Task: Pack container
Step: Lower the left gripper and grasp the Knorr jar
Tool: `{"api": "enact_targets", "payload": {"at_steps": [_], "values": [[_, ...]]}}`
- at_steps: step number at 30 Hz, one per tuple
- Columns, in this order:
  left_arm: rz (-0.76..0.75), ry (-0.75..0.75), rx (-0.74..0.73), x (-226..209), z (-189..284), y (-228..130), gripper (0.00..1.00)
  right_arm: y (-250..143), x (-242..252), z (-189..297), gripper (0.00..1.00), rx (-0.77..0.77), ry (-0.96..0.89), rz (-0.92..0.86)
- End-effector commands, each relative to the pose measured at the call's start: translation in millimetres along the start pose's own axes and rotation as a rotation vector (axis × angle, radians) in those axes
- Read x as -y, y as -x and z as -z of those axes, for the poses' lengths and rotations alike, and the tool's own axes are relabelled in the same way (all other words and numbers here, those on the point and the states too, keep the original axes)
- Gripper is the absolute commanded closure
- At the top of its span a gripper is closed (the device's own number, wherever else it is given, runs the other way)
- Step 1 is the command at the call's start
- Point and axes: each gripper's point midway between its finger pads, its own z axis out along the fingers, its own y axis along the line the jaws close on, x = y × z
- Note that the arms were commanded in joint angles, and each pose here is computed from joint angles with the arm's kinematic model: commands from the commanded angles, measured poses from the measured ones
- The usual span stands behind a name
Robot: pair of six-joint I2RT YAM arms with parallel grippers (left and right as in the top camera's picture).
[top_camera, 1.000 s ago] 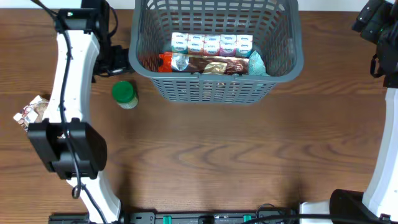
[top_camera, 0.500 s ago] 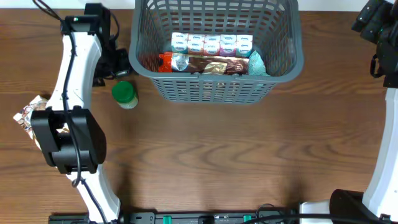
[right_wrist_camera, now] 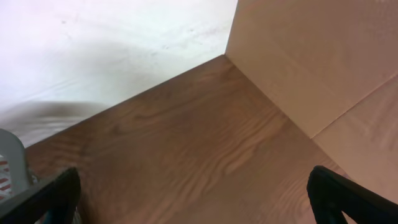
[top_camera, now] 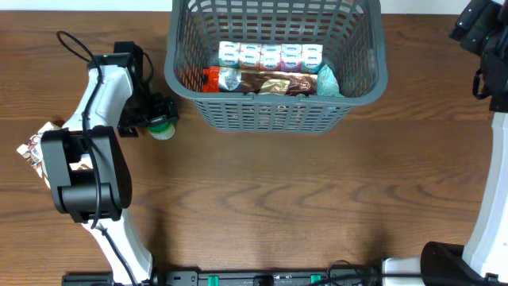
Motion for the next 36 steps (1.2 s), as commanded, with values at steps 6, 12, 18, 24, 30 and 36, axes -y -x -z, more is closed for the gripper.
{"api": "enact_targets", "payload": {"at_steps": [6, 12, 18, 24, 30, 36], "values": [[-0.022, -0.016, 0.037, 3.8, -4.3, 9.6, 0.01, 0.0, 2.0, -1.5, 0.01, -0.002, -0.008, -0.017], [-0.023, -0.019, 0.050, 4.6, -4.3, 12.8, 0.02, 0.0, 2.0, -1.5, 0.01, -0.002, -0.008, -0.017], [-0.023, -0.019, 0.054, 4.8, -4.4, 13.6, 0.01, 0.0, 2.1, -1.5, 0.01, -0.002, -0.008, -0.017], [-0.023, -0.020, 0.056, 4.7, -5.7, 13.9, 0.01, 0.0, 2.0, -1.5, 0.01, -0.002, -0.008, -0.017], [-0.023, -0.020, 0.061, 4.5, -6.7, 14.9, 0.01, 0.0, 2.0, -1.5, 0.01, -0.002, -0.008, -0.017], [-0.022, -0.015, 0.053, 3.0, -11.3, 11.9, 0.01, 0.0, 2.0, -1.5, 0.01, -0.002, -0.008, -0.017]]}}
